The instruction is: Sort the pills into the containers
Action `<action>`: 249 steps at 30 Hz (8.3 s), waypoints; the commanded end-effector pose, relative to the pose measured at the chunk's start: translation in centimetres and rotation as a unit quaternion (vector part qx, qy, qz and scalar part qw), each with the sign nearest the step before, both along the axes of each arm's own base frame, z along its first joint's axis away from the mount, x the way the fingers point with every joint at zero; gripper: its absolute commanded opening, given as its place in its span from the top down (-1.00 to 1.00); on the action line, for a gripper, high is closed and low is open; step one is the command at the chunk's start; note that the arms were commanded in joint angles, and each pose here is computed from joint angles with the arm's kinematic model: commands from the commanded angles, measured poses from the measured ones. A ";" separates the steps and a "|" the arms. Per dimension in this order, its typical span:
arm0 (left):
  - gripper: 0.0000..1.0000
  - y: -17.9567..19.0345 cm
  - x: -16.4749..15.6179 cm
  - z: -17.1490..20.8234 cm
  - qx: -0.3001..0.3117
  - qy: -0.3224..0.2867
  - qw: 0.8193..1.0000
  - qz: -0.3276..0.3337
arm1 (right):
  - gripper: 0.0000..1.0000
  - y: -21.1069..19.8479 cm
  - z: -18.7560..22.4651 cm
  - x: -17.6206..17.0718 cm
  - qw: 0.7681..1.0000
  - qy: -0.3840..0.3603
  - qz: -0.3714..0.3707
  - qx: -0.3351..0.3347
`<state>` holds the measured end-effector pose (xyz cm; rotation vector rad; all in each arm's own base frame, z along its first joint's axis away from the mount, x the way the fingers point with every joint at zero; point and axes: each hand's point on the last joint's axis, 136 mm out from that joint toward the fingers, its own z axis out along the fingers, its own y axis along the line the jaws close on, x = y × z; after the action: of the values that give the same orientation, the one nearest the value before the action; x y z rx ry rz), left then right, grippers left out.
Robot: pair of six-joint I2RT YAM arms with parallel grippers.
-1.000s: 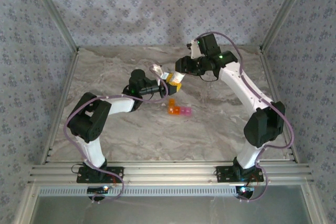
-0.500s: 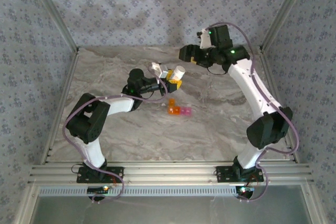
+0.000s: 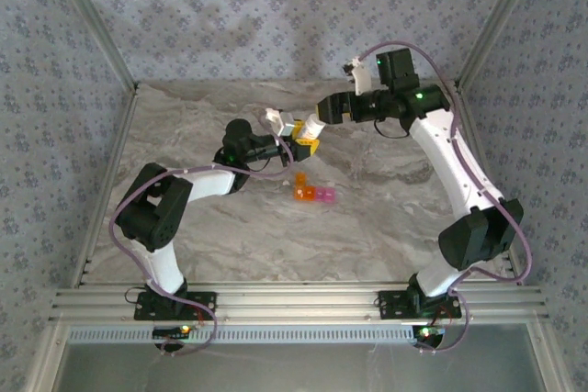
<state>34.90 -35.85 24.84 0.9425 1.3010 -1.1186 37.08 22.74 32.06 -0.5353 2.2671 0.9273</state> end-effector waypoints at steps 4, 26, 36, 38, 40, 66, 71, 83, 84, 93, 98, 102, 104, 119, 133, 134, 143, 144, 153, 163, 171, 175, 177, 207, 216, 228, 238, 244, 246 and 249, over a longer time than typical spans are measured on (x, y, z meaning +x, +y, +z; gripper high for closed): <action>1.00 -0.4 -1.0 3.2 -0.023 -0.041 0.999 -0.019 | -0.74 1.4 -1.2 -0.2 0.999 0.014 0.036 -0.007; 1.00 -0.5 -1.0 3.5 -0.024 -0.041 0.999 -0.020 | 0.01 2.7 -2.1 0.2 0.999 0.033 0.042 -0.002; 1.00 -0.5 -1.0 3.6 -0.026 -0.043 0.999 -0.018 | 0.12 3.7 -4.4 0.4 0.991 0.104 -0.090 0.009; 1.00 -0.5 -1.0 3.5 -0.024 -0.041 0.999 -0.018 | 0.12 4.5 -4.4 -0.1 0.990 0.100 -0.101 -0.001; 1.00 -0.5 -1.0 3.5 -0.023 -0.041 0.999 -0.018 | 0.11 4.7 -4.3 -0.3 0.989 0.098 -0.110 -0.010; 1.00 -0.9 -1.5 3.1 -0.019 -0.038 0.999 -0.025 | -0.72 -0.8 3.6 0.3 0.998 0.008 -0.045 0.051; 1.00 -0.9 -1.6 3.0 -0.018 -0.037 0.999 -0.030 | -0.72 -0.2 2.3 -0.9 0.999 -0.012 0.031 0.025; 1.00 -1.0 -1.6 3.2 -0.020 -0.038 0.999 -0.031 | -0.55 1.0 -0.3 -0.1 0.998 0.022 0.050 0.013; 1.00 -1.0 -1.6 3.2 -0.019 -0.037 0.999 -0.031 | -0.53 1.1 -0.5 -0.1 0.998 0.024 0.051 0.013; 1.00 -1.1 -1.6 3.4 -0.020 -0.040 0.999 -0.031 | -0.40 1.9 -1.6 -0.3 0.997 0.036 0.062 0.005; 1.00 -1.1 -1.5 3.6 -0.021 -0.041 0.998 -0.032 | -0.29 1.9 -2.1 -0.4 0.997 0.042 0.064 0.001; 1.00 -1.1 -1.5 3.6 -0.021 -0.041 0.998 -0.031 | -0.08 2.0 -2.3 -0.4 0.997 0.045 0.066 0.001; 1.00 -1.1 -1.5 3.6 -0.021 -0.041 0.998 -0.031 | 0.03 2.1 -2.3 -0.4 0.997 0.046 0.065 0.002; 1.00 -1.2 -1.4 3.9 -0.023 -0.043 0.998 -0.030 | 0.18 3.0 -5.5 0.7 0.985 0.117 -0.128 0.023; 1.00 -1.2 -1.6 3.9 -0.021 -0.044 0.998 -0.029 | 0.09 3.7 -3.8 0.5 0.987 0.097 -0.123 0.033; 1.00 -1.2 -1.6 3.9 -0.021 -0.044 0.998 -0.029 | 0.06 3.7 -3.5 0.6 0.988 0.092 -0.122 0.034; 1.00 -1.2 -1.6 3.8 -0.019 -0.043 0.998 -0.029 | -0.47 1.4 0.2 1.2 0.990 0.060 -0.120 0.036; 1.00 -1.2 -1.6 3.7 -0.019 -0.042 0.998 -0.029 | -0.51 1.1 0.6 1.3 0.991 0.055 -0.120 0.037; 1.00 -1.2 -1.7 4.0 -0.021 -0.047 0.998 -0.030 | -0.72 -1.1 1.2 1.8 0.996 0.036 -0.079 0.029; 1.00 -1.3 -1.7 4.2 -0.020 -0.048 0.998 -0.033 | -0.76 0.0 0.3 -0.4 1.000 -0.008 0.025 -0.016; 1.00 -1.3 -1.8 4.3 -0.019 -0.049 0.998 -0.033 | -0.71 1.0 -1.4 -0.6 0.999 0.009 0.038 -0.028; 1.00 -1.3 -1.8 4.3 -0.019 -0.049 0.998 -0.034 | -0.68 1.2 -1.9 -0.7 0.998 0.016 0.042 -0.035; 1.00 -1.3 -1.8 4.3 -0.019 -0.050 0.998 -0.034 | -0.63 1.3 -2.2 -0.7 0.998 0.020 0.042 -0.036; 1.00 -1.3 -1.8 4.4 -0.019 -0.052 0.998 -0.034 | 0.22 2.0 -4.3 0.3 0.986 0.108 -0.126 -0.003; 1.00 -1.3 -1.8 4.4 -0.019 -0.053 0.998 -0.033 | 0.17 2.2 -3.3 0.4 0.985 0.107 -0.133 0.011; 1.00 -1.3 -1.9 4.1 -0.017 -0.052 0.998 -0.034 | -0.66 -0.3 1.5 0.7 0.998 0.002 -0.070 -0.004; 1.00 -1.4 -1.8 4.4 -0.016 -0.053 0.998 -0.034 | -0.69 -0.1 0.4 -1.1 0.999 -0.008 0.039 0.010; 1.00 -1.4 -1.8 4.5 -0.015 -0.053 0.998 -0.035 | -0.68 0.2 -0.2 -1.0 0.999 0.003 0.046 0.009; 1.00 -1.4 -1.8 4.6 -0.015 -0.052 0.998 -0.035 | -0.68 0.2 -0.4 -0.9 0.999 0.006 0.046 0.007; 1.00 -1.4 -1.8 4.7 -0.015 -0.054 0.998 -0.035 | -0.67 0.5 -0.6 -1.0 0.999 0.011 0.052 0.006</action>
<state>33.94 -37.33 26.00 0.9979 1.2818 -1.1398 36.69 22.82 31.54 -0.5994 2.2631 0.9762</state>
